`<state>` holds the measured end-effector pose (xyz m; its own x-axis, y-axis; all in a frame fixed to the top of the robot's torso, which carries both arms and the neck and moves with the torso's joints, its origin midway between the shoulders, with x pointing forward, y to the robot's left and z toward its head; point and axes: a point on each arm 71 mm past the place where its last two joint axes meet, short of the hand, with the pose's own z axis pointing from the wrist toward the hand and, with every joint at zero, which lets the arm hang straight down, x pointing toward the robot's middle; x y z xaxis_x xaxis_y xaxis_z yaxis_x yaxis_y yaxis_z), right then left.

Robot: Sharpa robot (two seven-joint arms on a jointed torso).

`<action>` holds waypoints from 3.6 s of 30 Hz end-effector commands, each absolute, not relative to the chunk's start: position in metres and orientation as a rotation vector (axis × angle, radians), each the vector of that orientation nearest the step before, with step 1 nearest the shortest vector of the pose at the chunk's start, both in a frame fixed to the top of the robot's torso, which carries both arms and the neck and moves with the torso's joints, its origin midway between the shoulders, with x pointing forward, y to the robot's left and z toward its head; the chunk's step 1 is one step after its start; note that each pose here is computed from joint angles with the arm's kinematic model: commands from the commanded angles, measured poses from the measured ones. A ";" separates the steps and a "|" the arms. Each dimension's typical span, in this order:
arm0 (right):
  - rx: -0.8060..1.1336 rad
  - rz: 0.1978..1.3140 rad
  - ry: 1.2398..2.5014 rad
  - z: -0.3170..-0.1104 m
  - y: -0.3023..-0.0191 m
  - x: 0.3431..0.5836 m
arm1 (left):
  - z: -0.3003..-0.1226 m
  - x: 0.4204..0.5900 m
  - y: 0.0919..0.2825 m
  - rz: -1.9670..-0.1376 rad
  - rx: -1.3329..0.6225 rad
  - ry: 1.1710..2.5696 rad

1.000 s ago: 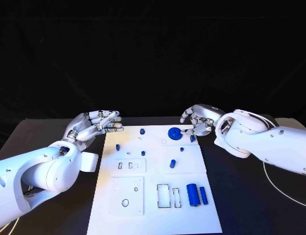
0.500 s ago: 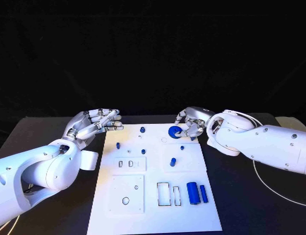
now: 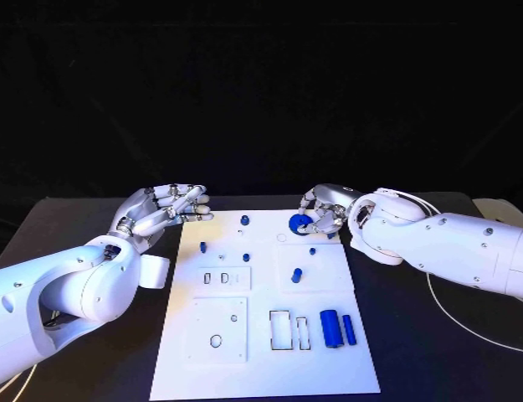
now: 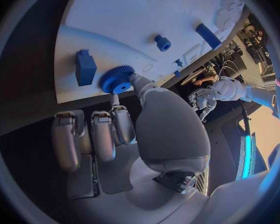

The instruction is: Assemble the parts on the task board

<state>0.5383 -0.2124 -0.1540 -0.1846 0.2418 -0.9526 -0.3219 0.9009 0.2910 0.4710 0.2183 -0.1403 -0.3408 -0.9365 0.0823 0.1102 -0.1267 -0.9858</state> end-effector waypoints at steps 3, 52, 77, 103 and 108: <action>-0.082 0.482 1.717 -0.158 -0.212 0.539 | -0.139 0.471 0.216 -1.624 -0.998 1.305; -0.364 0.576 1.408 -0.127 -0.144 0.499 | -0.140 0.471 0.216 -1.620 -1.002 1.309; -0.441 0.612 1.435 -0.157 -0.070 0.513 | -0.139 0.471 0.212 -1.628 -0.998 1.310; -0.416 0.549 1.477 -0.175 -0.075 0.523 | -0.140 0.471 0.214 -1.624 -1.000 1.311; -0.405 0.562 1.482 -0.175 -0.079 0.521 | -0.140 0.471 0.214 -1.623 -1.001 1.311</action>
<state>0.5224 -0.0780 -0.1731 0.0155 0.1127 -0.9935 -0.5866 0.8057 0.0823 0.4718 0.2157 -0.1410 -0.3472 -0.9340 0.0845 0.1027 -0.1274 -0.9865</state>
